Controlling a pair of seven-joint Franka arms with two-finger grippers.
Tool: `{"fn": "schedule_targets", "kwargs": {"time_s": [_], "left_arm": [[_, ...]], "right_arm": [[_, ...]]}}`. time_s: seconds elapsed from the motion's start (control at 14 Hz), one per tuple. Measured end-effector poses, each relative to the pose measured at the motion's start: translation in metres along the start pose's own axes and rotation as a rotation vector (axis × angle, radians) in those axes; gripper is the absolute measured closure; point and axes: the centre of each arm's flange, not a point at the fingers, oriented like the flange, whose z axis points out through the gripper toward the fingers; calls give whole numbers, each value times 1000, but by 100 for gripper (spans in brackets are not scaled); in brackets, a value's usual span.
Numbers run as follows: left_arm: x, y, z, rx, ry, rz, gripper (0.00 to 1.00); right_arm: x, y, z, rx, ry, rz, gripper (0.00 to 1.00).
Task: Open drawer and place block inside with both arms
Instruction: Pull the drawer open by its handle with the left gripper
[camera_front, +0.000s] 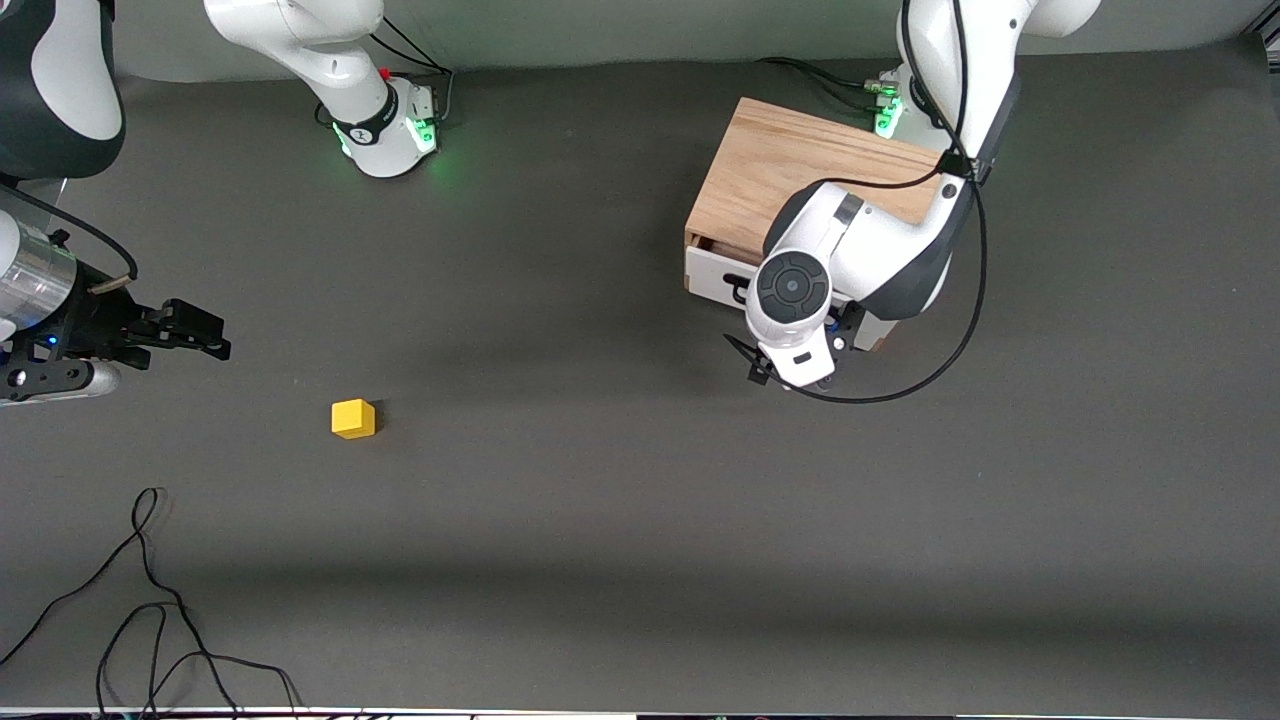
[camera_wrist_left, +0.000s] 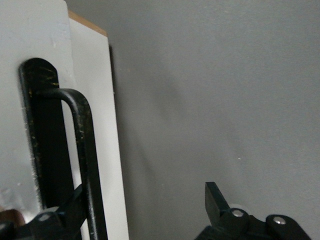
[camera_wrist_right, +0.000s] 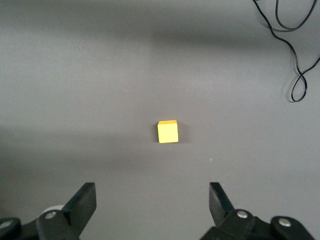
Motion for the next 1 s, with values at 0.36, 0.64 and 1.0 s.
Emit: {"fn": "schedule_targets", "kwargs": {"time_s": [0.36, 0.64, 1.0], "left_arm": [[4, 27, -8, -43, -3, -6, 0], [5, 33, -11, -75, -4, -6, 0], [5, 41, -13, -138, -1, 0, 0]], "right_arm": [[0, 0, 0, 0, 0, -1, 0], [0, -1, 0, 0, 0, -1, 0], [0, -1, 1, 0, -1, -1, 0]]}}
